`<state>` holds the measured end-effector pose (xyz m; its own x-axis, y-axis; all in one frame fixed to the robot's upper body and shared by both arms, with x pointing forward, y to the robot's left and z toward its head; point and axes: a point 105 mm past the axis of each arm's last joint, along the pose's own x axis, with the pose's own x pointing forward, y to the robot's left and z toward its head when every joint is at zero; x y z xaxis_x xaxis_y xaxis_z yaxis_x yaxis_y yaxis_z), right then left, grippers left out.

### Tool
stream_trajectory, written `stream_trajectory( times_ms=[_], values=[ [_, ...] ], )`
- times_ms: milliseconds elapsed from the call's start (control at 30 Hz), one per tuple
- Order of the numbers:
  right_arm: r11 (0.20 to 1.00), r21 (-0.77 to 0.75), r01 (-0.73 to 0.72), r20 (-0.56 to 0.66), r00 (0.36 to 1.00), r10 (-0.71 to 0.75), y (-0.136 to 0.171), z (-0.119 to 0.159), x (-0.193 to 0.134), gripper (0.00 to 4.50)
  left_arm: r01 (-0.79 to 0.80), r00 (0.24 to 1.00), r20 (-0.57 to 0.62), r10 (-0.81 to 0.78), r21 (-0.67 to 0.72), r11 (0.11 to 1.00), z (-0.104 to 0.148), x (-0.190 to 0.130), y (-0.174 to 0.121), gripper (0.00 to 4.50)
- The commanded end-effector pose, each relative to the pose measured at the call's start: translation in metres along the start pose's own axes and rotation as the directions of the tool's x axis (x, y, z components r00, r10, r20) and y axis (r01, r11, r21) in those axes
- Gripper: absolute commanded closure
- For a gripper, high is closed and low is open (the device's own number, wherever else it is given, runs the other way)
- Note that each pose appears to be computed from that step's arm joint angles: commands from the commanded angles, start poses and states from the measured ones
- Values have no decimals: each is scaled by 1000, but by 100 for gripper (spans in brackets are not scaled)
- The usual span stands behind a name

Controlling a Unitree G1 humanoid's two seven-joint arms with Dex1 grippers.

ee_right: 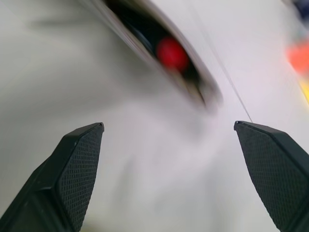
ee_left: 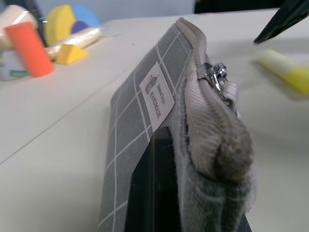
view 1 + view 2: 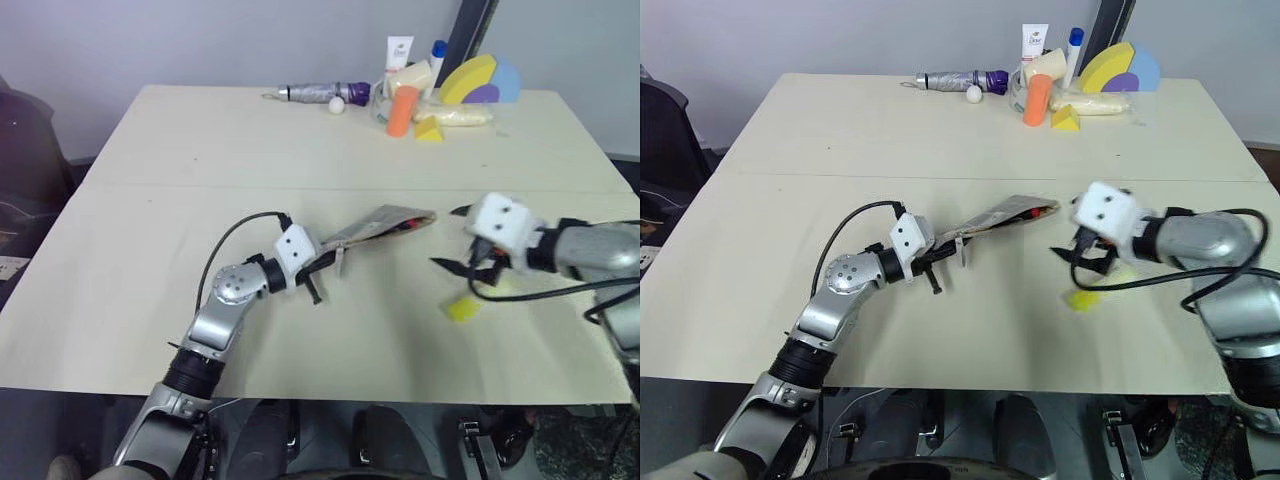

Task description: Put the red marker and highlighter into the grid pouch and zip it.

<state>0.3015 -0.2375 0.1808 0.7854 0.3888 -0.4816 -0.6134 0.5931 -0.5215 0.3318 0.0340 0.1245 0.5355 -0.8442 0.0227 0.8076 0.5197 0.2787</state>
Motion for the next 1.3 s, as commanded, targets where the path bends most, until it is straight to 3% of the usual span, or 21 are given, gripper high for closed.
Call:
stream_trajectory(
  times_ms=[33, 167, 300, 467, 667, 767, 867, 1000, 1100, 1200, 1300],
  values=[
    [972, 198, 129, -101, 989, -111, -11, -30, -21, 2, -48, 998, 34, 48, -5, 999, 9, 7, 7, 450],
    [846, 490, 210, -186, 973, -134, 5, -57, -36, 2, -33, 999, 38, 34, -21, 999, 6, 15, 2, 450],
    [718, 638, 279, -264, 955, -137, 21, -73, -40, 2, -3, 999, 43, 4, -24, 1000, 5, 19, -2, 450],
    [553, 766, 328, -320, 941, -114, 40, -82, -25, 2, 31, 999, 45, -30, -19, 999, 4, 24, -6, 450],
    [491, 802, 341, -329, 937, -114, 49, -79, 0, 2, 35, 998, 53, -34, -21, 999, 5, 24, -7, 450],
    [531, 781, 328, -331, 939, -93, 53, -69, 14, 2, 22, 998, 53, -21, -22, 1000, 4, 21, -7, 450],
    [599, 743, 300, -325, 943, -68, 58, -61, 22, 84, 10, 999, 49, -9, -22, 1000, 3, 19, -6, 450],
    [750, 618, 237, -265, 961, -85, 52, -42, 29, 286, -9, 999, 45, 10, -22, 1000, 2, 16, -4, 450],
    [899, 419, 130, -146, 986, -75, 52, -17, 35, 425, -13, 999, 45, 14, -22, 1000, 3, 15, -4, 450],
    [964, 256, 77, -103, 993, -52, 54, -12, 40, 428, -14, 999, 48, 15, -21, 1000, 4, 16, -4, 450],
    [966, 249, 73, -83, 995, -54, 48, -12, 45, 428, -18, 999, 51, 19, -19, 1000, 5, 16, -3, 450]
  ],
)
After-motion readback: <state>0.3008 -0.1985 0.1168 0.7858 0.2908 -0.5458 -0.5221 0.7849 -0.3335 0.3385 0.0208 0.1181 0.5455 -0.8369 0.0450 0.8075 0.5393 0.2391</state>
